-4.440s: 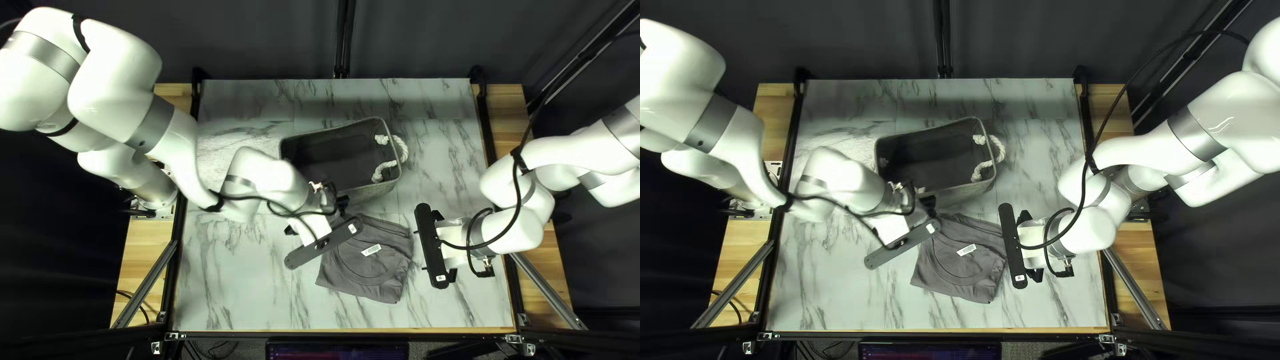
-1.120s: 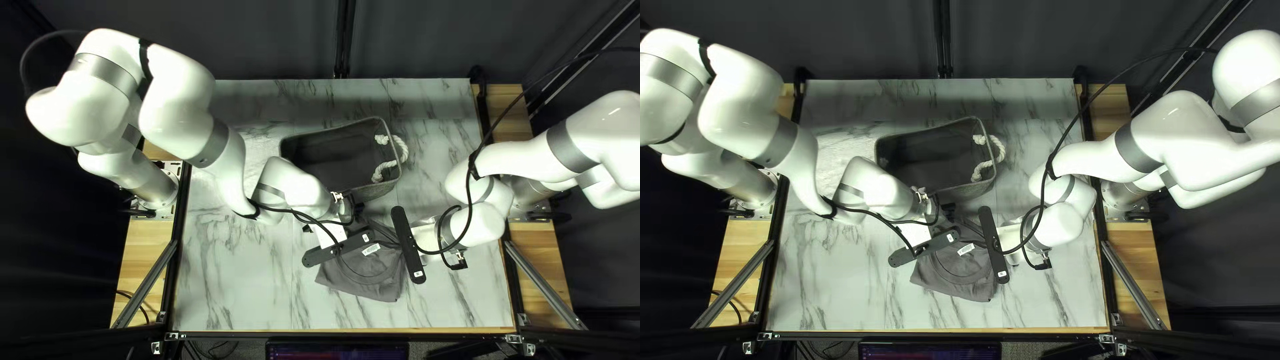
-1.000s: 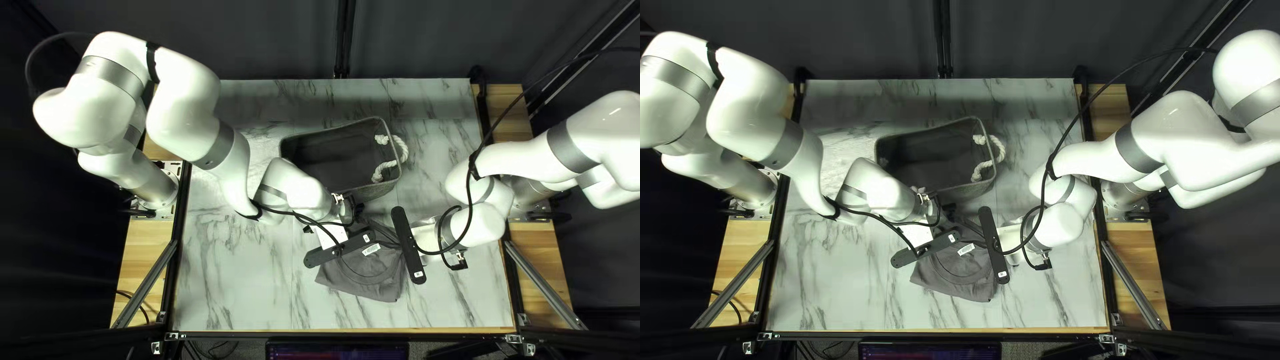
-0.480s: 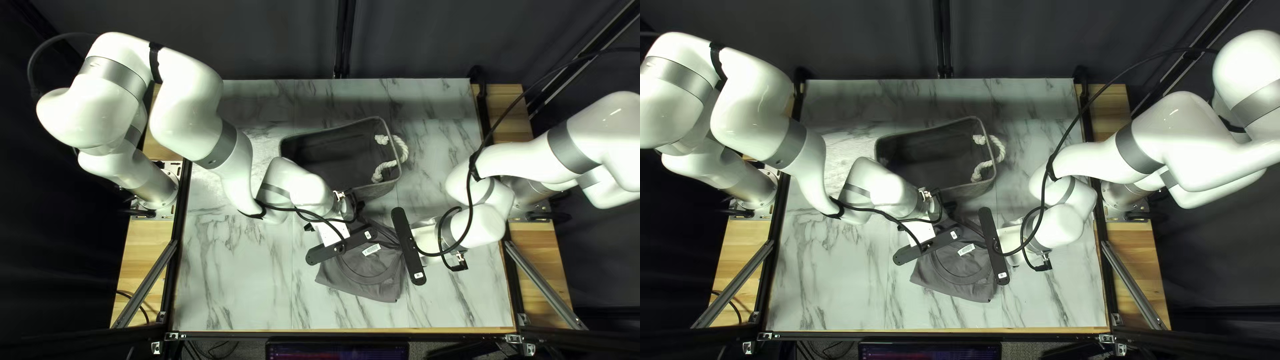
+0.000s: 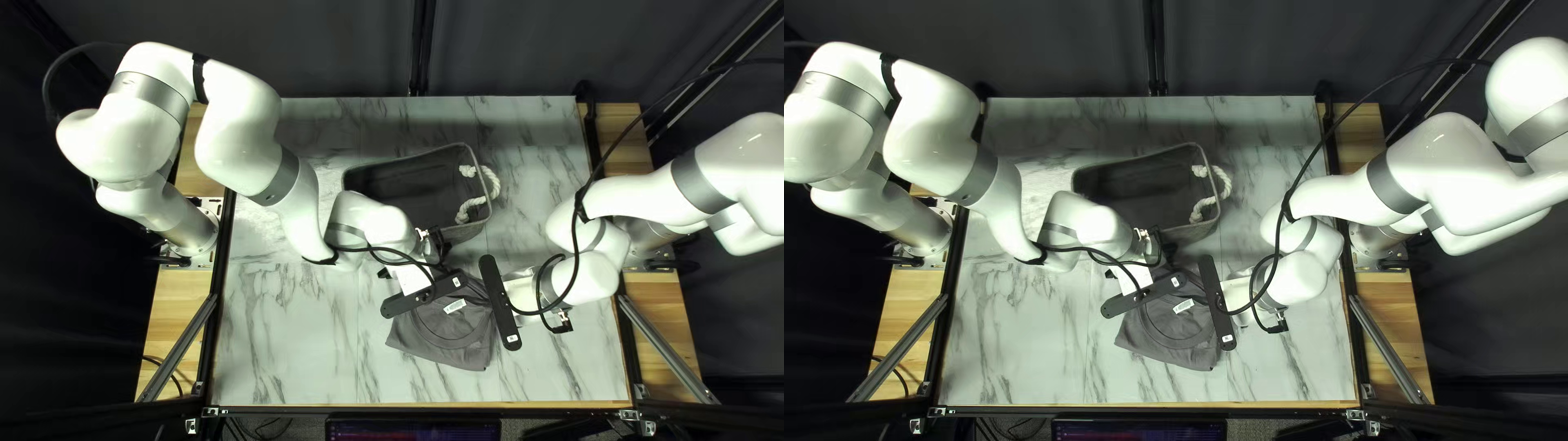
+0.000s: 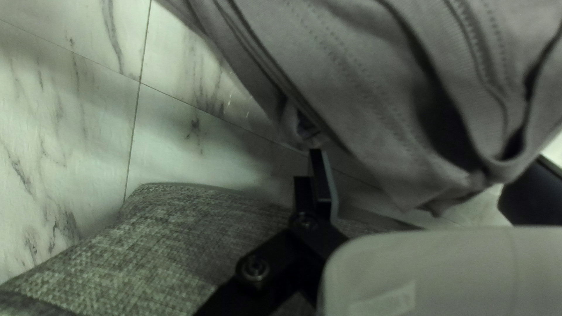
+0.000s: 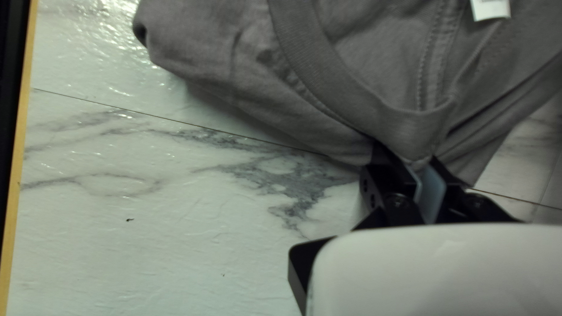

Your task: Pick up a folded sweatshirt and place it into a fabric basket

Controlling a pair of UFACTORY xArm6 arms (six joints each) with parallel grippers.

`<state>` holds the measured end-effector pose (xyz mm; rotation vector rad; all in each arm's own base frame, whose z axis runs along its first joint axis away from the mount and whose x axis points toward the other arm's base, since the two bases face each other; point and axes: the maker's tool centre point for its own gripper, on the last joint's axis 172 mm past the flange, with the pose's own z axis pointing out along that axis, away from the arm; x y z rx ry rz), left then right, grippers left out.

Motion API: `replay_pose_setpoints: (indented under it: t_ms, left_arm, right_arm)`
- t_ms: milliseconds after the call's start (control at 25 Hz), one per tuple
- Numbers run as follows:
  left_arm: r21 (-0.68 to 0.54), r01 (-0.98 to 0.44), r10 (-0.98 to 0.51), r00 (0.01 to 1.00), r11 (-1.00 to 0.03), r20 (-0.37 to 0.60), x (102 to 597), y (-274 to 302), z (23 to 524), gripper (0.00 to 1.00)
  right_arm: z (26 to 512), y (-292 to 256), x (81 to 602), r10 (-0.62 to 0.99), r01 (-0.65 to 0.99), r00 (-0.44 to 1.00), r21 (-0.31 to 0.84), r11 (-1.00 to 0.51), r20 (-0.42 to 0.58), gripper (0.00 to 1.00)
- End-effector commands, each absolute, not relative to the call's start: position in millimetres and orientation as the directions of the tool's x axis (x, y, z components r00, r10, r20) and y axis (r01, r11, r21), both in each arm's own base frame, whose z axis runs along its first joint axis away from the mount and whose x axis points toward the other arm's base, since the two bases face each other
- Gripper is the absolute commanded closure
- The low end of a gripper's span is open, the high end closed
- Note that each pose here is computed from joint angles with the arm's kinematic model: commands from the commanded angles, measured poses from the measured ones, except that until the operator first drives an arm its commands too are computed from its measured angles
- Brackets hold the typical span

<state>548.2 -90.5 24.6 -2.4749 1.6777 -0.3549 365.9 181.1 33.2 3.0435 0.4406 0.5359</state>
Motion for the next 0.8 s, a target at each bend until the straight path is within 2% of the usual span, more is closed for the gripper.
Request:
replay_pose_setpoints:
  t_ms: [40, 440, 800]
  left_arm:
    - [-0.230, -0.898, -0.927, 0.354, -0.374, 0.125, 547.8, -91.6, 22.9, 1.00]
    - [-0.240, -0.903, -0.934, 0.336, -0.357, 0.125, 548.5, -108.3, 38.4, 1.00]
    - [-0.272, -0.902, -0.942, 0.312, -0.335, 0.124, 543.0, -131.3, 74.6, 1.00]
  right_arm:
    - [33.6, 180.6, 366.5, 0.278, 0.271, 0.901, 0.069, -0.960, 0.333, 1.00]
    - [38.4, 180.7, 365.3, 0.272, 0.262, 0.900, 0.077, -0.962, 0.339, 1.00]
    - [72.8, 197.1, 375.4, 0.293, 0.267, 0.898, 0.123, -0.956, 0.328, 0.99]
